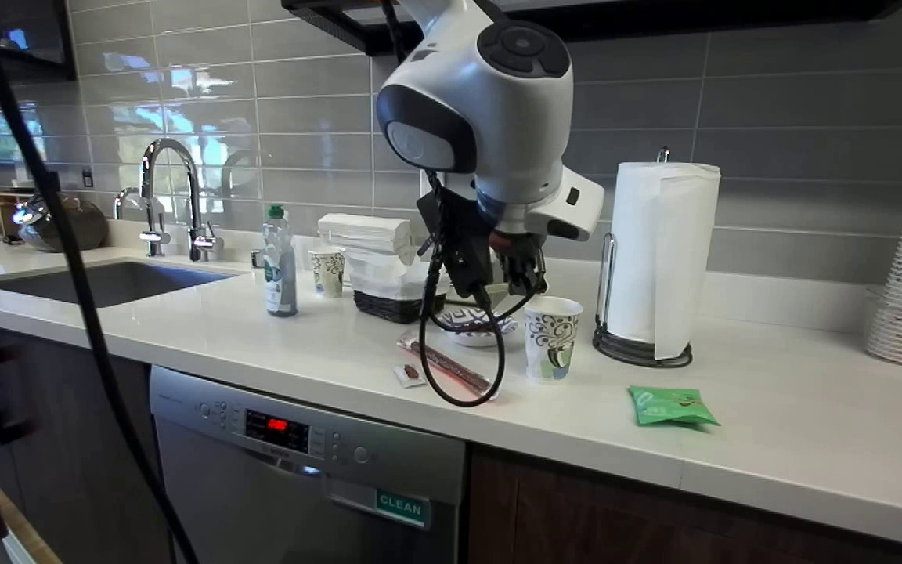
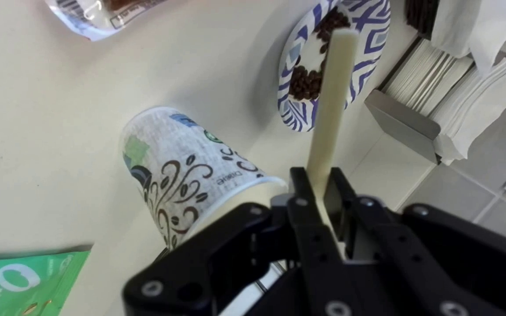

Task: Transfer a spoonful of contents from the bowl to the cup

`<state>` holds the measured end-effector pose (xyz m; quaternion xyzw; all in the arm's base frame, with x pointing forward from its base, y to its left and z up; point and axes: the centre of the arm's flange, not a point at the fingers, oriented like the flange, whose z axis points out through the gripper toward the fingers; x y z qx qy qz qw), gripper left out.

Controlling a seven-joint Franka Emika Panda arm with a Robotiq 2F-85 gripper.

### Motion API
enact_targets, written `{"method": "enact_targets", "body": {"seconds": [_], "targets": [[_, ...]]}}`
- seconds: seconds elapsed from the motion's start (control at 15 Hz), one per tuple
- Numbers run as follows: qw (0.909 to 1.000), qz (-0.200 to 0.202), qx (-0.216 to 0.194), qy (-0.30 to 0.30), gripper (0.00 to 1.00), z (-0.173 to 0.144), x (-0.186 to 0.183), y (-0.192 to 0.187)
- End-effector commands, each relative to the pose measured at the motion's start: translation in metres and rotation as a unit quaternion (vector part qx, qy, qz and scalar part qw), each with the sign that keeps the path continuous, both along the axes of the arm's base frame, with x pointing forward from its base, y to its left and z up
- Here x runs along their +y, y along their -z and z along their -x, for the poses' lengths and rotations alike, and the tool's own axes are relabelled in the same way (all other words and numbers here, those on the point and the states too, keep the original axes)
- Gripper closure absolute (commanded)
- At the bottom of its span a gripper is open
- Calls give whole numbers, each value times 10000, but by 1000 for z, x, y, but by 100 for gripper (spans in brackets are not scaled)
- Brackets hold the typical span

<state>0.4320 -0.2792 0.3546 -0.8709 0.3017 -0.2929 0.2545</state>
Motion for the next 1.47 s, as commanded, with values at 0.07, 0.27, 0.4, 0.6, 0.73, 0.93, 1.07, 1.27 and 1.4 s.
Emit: {"method": "enact_targets", "body": {"seconds": [0.07, 0.27, 0.4, 0.6, 0.73, 0.93, 1.07, 1.27, 1.4], "targets": [[9996, -147, -210, -85, 96, 15, -14, 6], [9991, -275, -301, -131, 96, 20, -23, 8], [9982, -379, -419, -197, 96, 24, -27, 8], [9971, -508, -534, -202, 96, 27, -34, 9], [9966, -575, -571, -156, 96, 29, -39, 9], [9957, -659, -631, -132, 96, 30, -43, 9], [9965, -600, -572, -71, 96, 30, -46, 10], [9952, -761, -594, -175, 96, 30, -48, 11], [9939, -870, -632, -253, 96, 31, -49, 12]]}}
